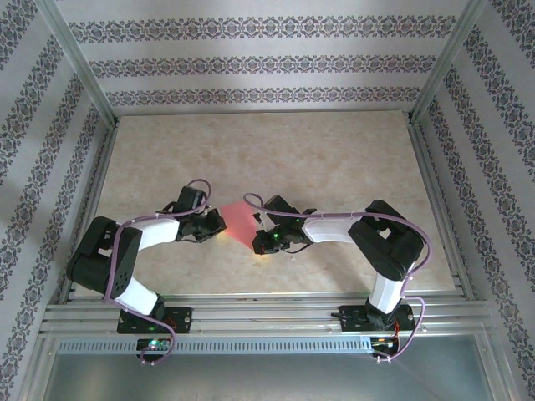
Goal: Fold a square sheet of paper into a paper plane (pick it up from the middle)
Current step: Fold the triangle a second time at the center of the table, then fourth fold the wing at the center of the table.
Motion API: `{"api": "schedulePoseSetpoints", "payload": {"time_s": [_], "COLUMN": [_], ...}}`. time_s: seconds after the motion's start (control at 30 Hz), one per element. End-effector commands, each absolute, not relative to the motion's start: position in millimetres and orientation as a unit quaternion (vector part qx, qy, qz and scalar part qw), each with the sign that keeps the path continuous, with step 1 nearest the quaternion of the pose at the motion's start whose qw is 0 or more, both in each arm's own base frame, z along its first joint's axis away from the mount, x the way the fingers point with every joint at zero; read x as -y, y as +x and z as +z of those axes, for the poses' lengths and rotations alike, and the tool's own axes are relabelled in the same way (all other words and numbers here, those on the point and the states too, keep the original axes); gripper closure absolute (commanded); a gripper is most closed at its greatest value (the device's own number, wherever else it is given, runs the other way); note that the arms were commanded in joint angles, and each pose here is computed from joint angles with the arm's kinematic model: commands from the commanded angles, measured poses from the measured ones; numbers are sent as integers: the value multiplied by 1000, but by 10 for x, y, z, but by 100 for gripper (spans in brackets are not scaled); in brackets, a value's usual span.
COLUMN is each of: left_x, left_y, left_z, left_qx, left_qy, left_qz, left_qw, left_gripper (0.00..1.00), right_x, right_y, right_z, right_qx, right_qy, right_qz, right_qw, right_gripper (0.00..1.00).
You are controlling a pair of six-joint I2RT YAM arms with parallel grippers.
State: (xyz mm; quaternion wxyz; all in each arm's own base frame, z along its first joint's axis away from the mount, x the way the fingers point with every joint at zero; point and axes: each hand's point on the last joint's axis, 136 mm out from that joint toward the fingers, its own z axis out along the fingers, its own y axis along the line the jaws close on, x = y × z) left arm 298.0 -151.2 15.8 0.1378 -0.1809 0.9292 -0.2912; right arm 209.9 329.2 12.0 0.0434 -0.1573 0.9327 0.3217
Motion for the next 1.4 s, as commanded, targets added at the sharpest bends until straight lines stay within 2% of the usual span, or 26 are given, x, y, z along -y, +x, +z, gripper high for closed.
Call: {"api": "schedulePoseSetpoints", "payload": {"time_s": [0.0,0.13,0.3,0.47,0.6,0.73,0.9,1.17,1.37], "left_x": [1065,1051,1223,1461,1558,1628,1831,2128,2162], "left_y": [2946,3071,3134,3088,3041,2979,2905,2881,2906], "left_z": [48,386,808,906,881,825,763,566,471], "left_qx": [-948,-943,-915,-886,-879,-877,-875,-874,-872], "left_qy": [-200,-191,-202,-216,-221,-225,-218,-211,-225], "left_qz": [-204,-212,-285,-361,-380,-386,-403,-417,-418], "left_qw": [141,170,203,194,184,174,159,132,120], "left_gripper": [91,89,81,76,70,65,56,52,51], "right_x": [-2676,-2695,-2846,-3090,-3214,-3131,-3096,-3181,-3147], "right_y": [1728,1804,2098,2295,2411,2538,2575,2687,2845], "right_z": [-447,-398,-145,210,688,1013,930,626,381], "right_qx": [-972,-973,-961,-935,-904,-891,-901,-919,-932], "right_qy": [-126,-111,-87,-103,-122,-108,-83,-72,-55], "right_qz": [192,202,261,333,394,408,392,359,333], "right_qw": [-41,-26,24,67,113,168,168,146,132], "right_gripper": [95,94,93,92,88,83,82,79,78]}}
